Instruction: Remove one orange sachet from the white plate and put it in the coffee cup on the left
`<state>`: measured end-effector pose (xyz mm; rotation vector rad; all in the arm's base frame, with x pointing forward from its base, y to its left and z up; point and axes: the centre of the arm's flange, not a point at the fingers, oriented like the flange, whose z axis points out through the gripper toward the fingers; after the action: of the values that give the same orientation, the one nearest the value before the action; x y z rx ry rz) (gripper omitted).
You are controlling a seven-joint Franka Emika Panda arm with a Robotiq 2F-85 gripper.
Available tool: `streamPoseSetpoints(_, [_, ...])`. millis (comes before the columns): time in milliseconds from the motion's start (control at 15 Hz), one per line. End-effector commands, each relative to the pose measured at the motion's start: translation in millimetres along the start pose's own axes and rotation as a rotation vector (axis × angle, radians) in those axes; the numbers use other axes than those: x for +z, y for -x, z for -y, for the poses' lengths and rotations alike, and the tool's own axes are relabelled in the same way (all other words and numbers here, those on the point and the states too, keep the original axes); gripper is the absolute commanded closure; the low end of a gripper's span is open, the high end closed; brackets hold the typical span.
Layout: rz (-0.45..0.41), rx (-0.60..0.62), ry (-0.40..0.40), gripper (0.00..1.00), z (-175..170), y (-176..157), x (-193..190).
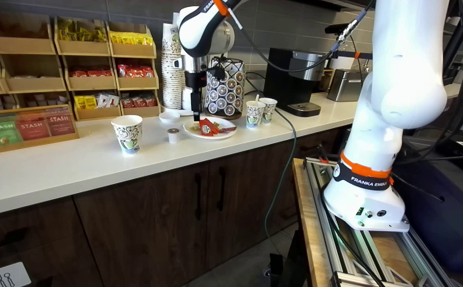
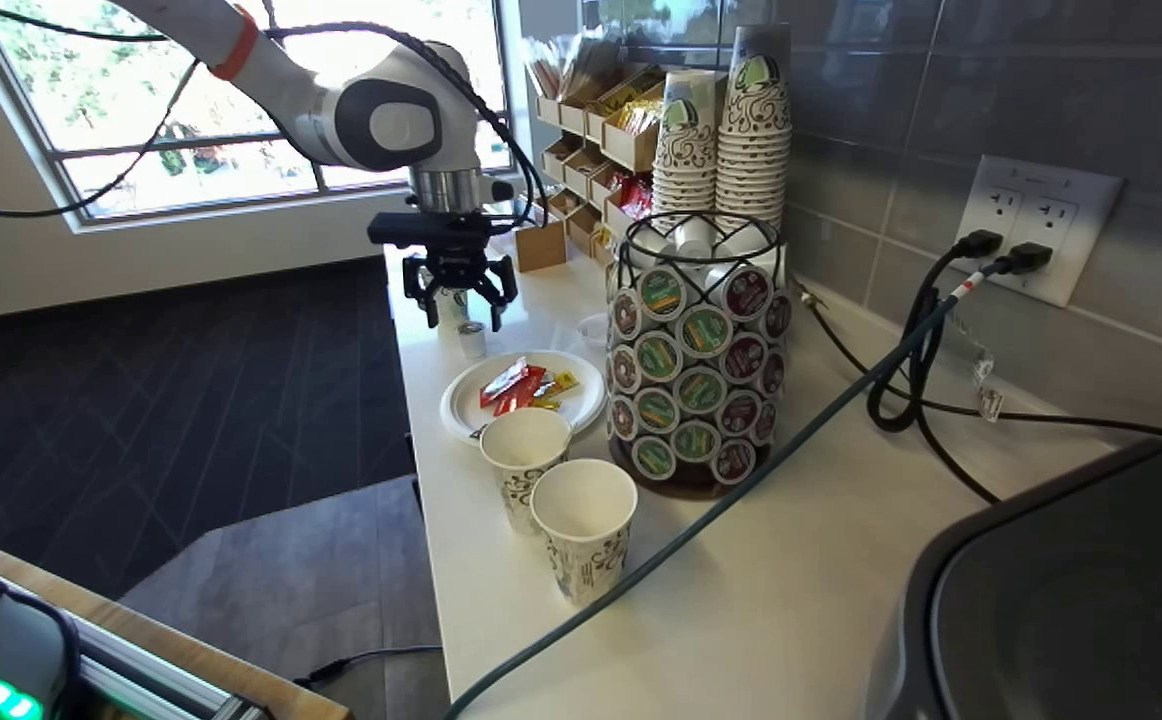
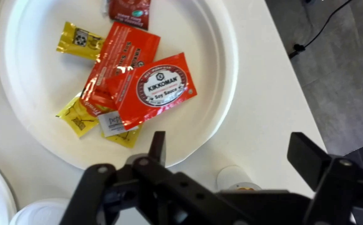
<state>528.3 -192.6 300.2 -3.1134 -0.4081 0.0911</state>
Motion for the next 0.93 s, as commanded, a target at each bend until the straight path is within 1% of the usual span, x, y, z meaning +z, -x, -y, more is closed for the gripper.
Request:
streamPoseSetpoints(0, [-0.012, -0.111, 0.019, 0.00, -33.3, -2.1, 21.8])
streamPoseSetpoints(333, [-0.017, -0.210, 0.024, 0.01, -66.3, -0.9, 43.9])
streamPoseSetpoints(400, [-0.012, -0.226, 0.024, 0.20, -71.7, -0.8, 46.2])
streamPoseSetpoints(533, [-0.005, -0.251, 0.017, 0.32, -80.5, 0.5, 49.1])
streamPoseSetpoints(667, [-0.010, -0.275, 0.006, 0.49, -87.1, 2.5, 48.2])
streamPoseSetpoints(800, [-0.015, -0.300, -0.001, 0.63, -90.8, 2.4, 47.1])
streamPoseSetpoints(867, [-0.018, -0.312, -0.003, 0.72, -91.8, 1.6, 46.7])
